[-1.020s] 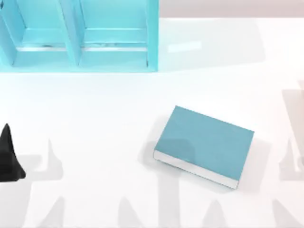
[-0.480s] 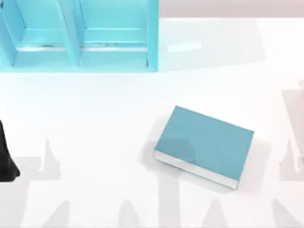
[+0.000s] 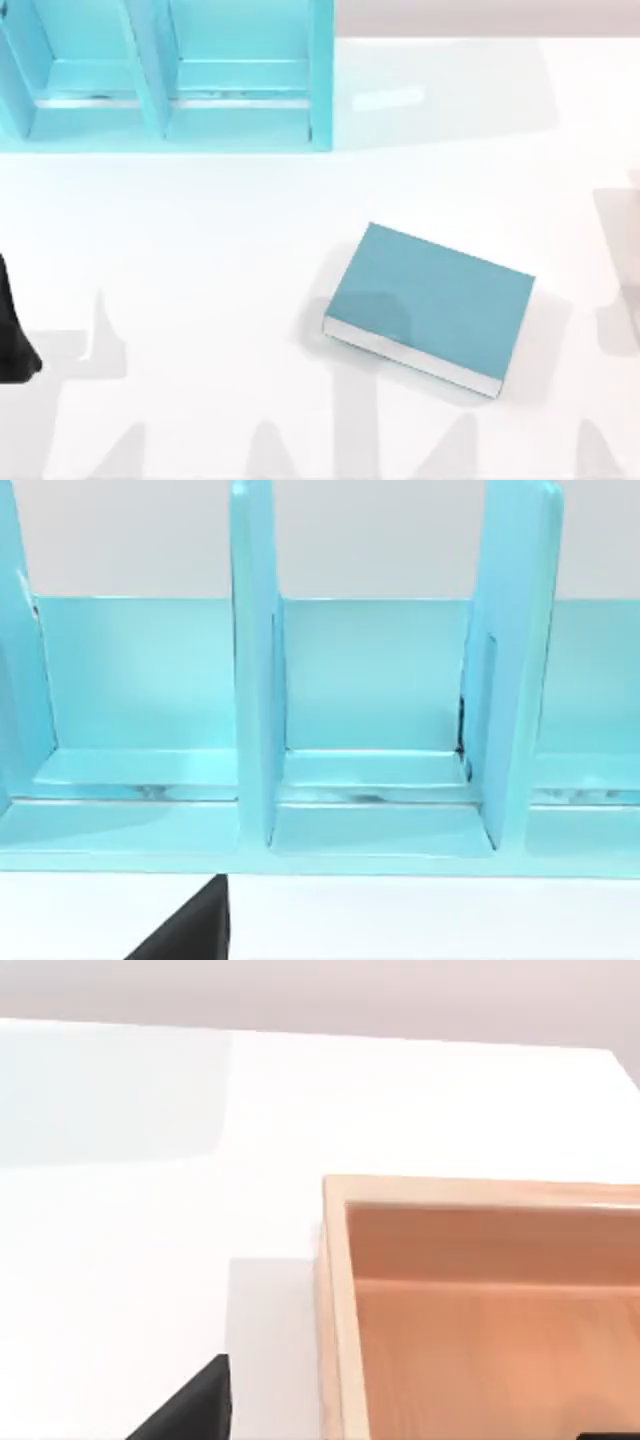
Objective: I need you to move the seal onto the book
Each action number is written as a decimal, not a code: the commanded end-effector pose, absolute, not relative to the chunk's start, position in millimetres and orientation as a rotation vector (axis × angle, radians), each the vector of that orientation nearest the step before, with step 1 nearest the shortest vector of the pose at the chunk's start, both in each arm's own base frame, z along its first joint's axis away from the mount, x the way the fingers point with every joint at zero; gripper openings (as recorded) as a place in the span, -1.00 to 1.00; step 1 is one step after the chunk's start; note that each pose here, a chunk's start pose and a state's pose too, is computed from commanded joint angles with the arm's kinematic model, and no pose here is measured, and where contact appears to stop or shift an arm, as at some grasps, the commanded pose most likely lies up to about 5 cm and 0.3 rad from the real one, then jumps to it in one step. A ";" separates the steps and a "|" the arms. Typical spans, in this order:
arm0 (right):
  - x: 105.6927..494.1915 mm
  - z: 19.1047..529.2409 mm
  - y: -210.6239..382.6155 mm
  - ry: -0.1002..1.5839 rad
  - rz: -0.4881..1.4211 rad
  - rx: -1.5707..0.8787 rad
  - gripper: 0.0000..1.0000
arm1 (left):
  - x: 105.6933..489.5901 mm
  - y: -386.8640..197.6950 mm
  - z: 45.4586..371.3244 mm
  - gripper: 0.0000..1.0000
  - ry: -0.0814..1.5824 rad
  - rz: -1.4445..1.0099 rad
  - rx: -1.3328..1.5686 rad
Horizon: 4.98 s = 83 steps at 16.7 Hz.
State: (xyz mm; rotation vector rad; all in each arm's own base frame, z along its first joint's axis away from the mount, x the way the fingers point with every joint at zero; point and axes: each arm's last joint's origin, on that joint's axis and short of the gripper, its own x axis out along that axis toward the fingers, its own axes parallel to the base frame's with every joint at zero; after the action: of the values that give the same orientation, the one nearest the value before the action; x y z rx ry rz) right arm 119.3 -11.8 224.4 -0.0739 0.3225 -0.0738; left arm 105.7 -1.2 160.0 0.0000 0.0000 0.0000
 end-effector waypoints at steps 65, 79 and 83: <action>347.2 181.6 -130.2 1.565 -0.018 0.017 -1.00 | 105.7 -1.2 160.0 1.00 0.000 0.000 0.000; 339.3 309.4 1.1 1.573 -0.009 0.015 -1.00 | 105.7 -1.2 160.0 1.00 0.000 0.000 0.000; 349.9 297.4 26.3 1.585 -0.009 0.014 -1.00 | 105.7 -1.2 160.0 1.00 0.000 0.000 0.000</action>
State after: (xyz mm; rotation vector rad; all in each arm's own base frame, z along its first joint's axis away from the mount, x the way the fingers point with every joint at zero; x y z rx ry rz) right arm 349.9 26.3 297.4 0.0141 1.5849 -0.0093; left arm 105.7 -1.2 160.0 0.0000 0.0000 0.0000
